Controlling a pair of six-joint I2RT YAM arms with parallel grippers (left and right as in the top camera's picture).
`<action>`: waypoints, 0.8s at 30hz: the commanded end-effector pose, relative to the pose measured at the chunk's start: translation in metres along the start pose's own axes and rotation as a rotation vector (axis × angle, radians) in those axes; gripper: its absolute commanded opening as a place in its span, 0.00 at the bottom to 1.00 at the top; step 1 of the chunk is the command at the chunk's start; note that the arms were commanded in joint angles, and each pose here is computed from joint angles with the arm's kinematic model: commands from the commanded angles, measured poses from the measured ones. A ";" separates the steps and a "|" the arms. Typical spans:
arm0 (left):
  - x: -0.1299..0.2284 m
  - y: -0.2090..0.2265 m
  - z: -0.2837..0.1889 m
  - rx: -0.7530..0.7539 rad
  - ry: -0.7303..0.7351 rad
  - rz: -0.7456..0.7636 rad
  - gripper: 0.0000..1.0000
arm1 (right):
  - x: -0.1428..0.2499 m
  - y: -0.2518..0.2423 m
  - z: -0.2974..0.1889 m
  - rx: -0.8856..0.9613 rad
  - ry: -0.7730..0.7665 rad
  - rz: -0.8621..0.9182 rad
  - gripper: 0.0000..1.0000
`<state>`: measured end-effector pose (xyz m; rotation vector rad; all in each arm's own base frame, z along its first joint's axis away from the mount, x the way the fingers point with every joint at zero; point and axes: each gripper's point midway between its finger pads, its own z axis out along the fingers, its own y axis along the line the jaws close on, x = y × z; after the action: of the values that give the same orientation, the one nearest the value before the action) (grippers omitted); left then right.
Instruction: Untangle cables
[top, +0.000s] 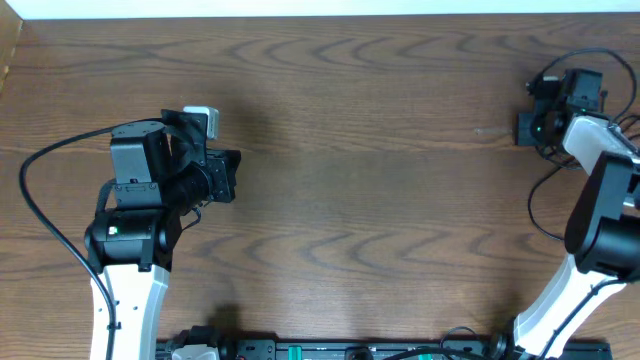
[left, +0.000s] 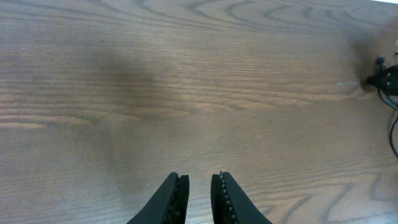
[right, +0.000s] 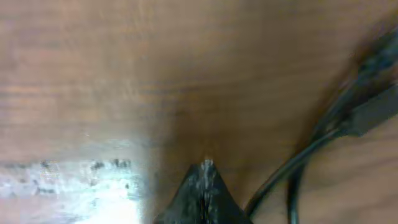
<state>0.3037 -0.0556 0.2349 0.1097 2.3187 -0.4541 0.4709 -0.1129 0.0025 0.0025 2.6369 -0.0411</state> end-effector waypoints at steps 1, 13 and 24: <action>-0.008 -0.002 -0.004 -0.004 -0.017 0.026 0.19 | 0.029 0.000 0.023 0.000 0.088 0.005 0.01; -0.008 -0.002 -0.004 -0.004 -0.018 0.026 0.19 | 0.086 -0.070 0.029 0.268 0.258 0.213 0.01; -0.008 -0.002 -0.004 -0.004 -0.018 0.025 0.19 | 0.190 -0.165 -0.015 0.407 0.401 0.865 0.01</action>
<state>0.3033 -0.0556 0.2345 0.1088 2.3210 -0.4547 0.3745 -0.2794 -0.0049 0.9937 2.6206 -0.3221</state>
